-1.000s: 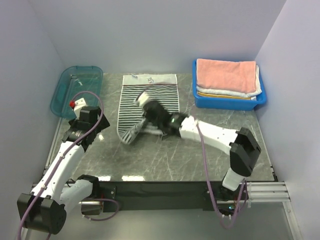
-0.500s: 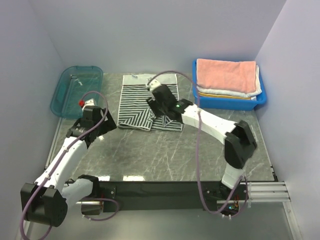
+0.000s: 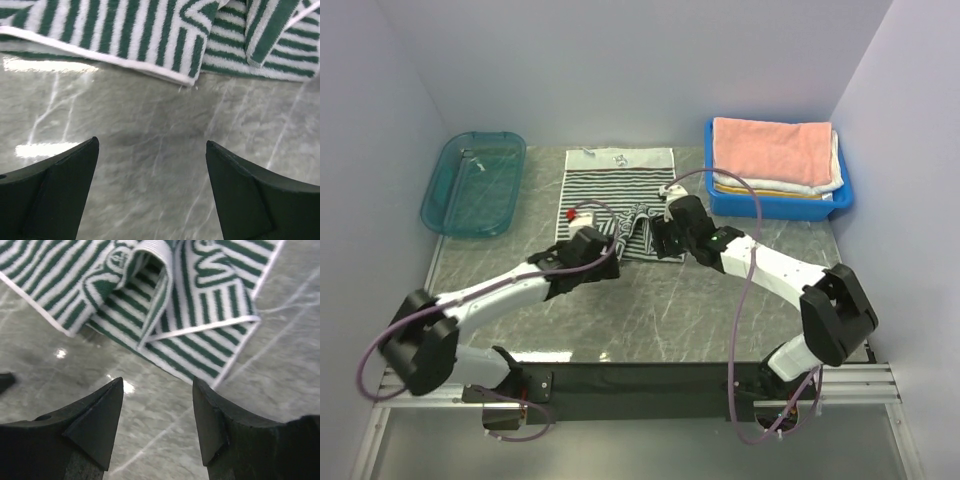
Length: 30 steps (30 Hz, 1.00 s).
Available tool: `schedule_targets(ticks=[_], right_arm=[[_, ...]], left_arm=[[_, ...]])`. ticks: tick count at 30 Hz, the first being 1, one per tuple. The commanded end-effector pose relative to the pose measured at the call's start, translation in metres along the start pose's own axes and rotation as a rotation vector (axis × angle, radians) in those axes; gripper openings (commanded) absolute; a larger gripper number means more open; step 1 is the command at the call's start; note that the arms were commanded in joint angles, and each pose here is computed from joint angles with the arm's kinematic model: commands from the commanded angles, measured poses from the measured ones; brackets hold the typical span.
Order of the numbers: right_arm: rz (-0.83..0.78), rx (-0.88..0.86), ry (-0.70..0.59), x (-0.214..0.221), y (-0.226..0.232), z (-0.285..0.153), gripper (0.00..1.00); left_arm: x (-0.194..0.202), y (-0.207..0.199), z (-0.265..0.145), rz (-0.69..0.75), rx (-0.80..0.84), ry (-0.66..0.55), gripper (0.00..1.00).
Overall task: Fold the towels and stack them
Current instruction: Flatten out the crumpled towel
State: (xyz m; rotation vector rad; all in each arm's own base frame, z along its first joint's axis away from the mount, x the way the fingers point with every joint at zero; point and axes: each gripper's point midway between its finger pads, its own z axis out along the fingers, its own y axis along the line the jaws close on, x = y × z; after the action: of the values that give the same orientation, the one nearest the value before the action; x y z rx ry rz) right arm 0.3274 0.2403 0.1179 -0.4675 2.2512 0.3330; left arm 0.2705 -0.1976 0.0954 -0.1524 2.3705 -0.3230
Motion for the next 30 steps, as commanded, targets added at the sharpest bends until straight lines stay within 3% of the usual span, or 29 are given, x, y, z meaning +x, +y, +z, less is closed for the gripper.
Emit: schedule_targets(ticks=[1,5,12,26,28,30], right_arm=[[0.072,-0.082,-0.084,-0.023,0.015,0.012,0.63],[0.125,-0.118,-0.073,-0.022,0.020,0.030,0.59],[0.249,-0.082,-0.065,-0.015,0.008,0.061,0.50],[0.257,-0.162,-0.051,-0.010,0.022,0.085,0.42],[0.260,-0.151,-0.049,-0.007,0.019,0.088,0.37],[0.261,-0.139,-0.053,-0.003,0.017,0.090,0.21]], left_arm=[[-0.034,-0.028,0.012,-0.056,-0.049,-0.168,0.92],[-0.032,-0.044,0.030,-0.054,-0.073,-0.172,0.85],[-0.019,-0.051,0.054,-0.054,-0.119,-0.152,0.82],[-0.008,-0.051,0.074,-0.074,-0.172,-0.157,0.75],[-0.009,-0.051,0.076,-0.071,-0.181,-0.163,0.74],[-0.009,-0.050,0.078,-0.057,-0.199,-0.166,0.74]])
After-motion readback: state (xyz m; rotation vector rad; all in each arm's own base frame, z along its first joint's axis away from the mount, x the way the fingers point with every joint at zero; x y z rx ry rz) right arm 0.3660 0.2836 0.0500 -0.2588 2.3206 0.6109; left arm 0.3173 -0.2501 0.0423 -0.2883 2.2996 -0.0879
